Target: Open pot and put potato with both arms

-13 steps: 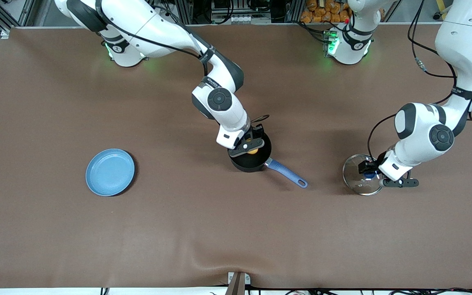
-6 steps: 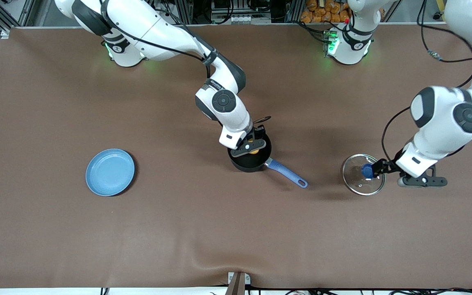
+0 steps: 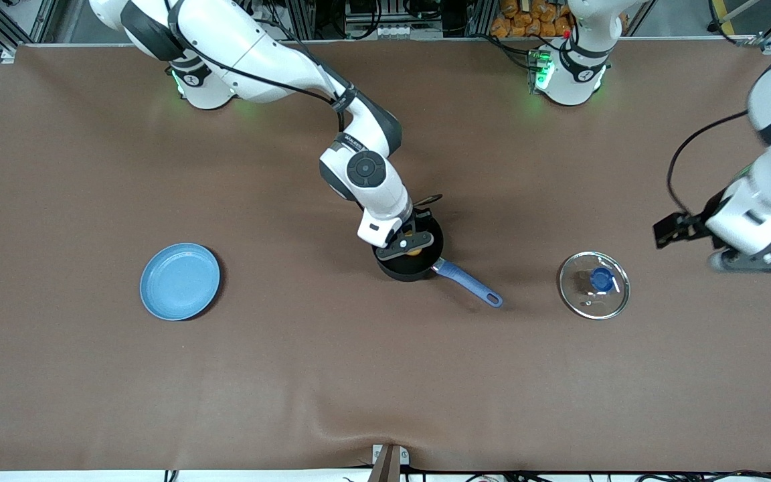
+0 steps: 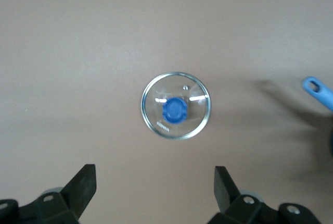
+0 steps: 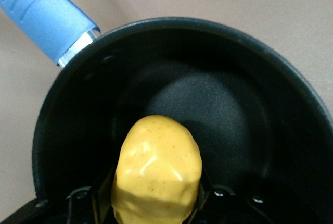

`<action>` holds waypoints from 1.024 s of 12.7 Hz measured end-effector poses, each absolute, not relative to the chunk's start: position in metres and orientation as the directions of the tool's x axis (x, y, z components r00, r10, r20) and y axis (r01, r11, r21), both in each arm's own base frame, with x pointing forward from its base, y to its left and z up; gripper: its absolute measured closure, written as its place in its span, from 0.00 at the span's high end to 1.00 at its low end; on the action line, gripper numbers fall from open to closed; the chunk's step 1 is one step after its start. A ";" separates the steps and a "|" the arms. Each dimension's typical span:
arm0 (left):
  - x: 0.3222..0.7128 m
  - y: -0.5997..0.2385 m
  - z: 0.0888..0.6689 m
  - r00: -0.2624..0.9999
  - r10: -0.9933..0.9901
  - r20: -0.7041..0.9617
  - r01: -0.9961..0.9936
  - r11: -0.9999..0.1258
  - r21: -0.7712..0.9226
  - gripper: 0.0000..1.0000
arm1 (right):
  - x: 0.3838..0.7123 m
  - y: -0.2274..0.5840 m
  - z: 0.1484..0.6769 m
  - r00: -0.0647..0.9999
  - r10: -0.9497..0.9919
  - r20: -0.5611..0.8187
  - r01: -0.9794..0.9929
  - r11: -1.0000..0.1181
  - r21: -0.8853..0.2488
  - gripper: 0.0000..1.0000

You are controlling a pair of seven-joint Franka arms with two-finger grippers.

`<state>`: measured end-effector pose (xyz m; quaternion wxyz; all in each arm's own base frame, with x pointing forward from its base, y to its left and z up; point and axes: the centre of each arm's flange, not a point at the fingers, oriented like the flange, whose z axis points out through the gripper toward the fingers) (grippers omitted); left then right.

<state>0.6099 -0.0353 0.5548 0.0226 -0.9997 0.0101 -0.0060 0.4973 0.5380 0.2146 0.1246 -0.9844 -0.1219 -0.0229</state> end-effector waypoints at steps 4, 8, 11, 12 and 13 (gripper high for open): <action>0.597 -0.034 0.616 1.000 -0.011 0.001 -0.011 -0.999 -0.040 1.00 | 0.509 0.538 0.227 0.969 0.224 0.101 0.243 -0.938 -0.246 1.00; 0.570 -0.055 0.646 1.000 -0.012 -0.022 -0.012 -0.999 -0.030 1.00 | 0.542 0.516 0.266 0.978 0.193 0.079 0.205 -0.954 -0.218 1.00; 0.558 -0.037 0.655 0.998 0.025 -0.053 0.025 -1.000 0.000 1.00 | 0.587 0.466 0.326 0.986 0.163 0.019 0.164 -0.973 -0.165 1.00; 0.555 -0.035 0.658 0.998 0.028 -0.058 0.028 -1.000 -0.002 1.00 | 0.605 0.438 0.349 0.989 0.149 0.011 0.149 -0.977 -0.152 1.00; 0.551 -0.037 0.660 0.998 0.025 -0.063 0.025 -1.000 -0.003 1.00 | 0.625 0.401 0.373 0.991 0.136 0.007 0.135 -0.981 -0.140 1.00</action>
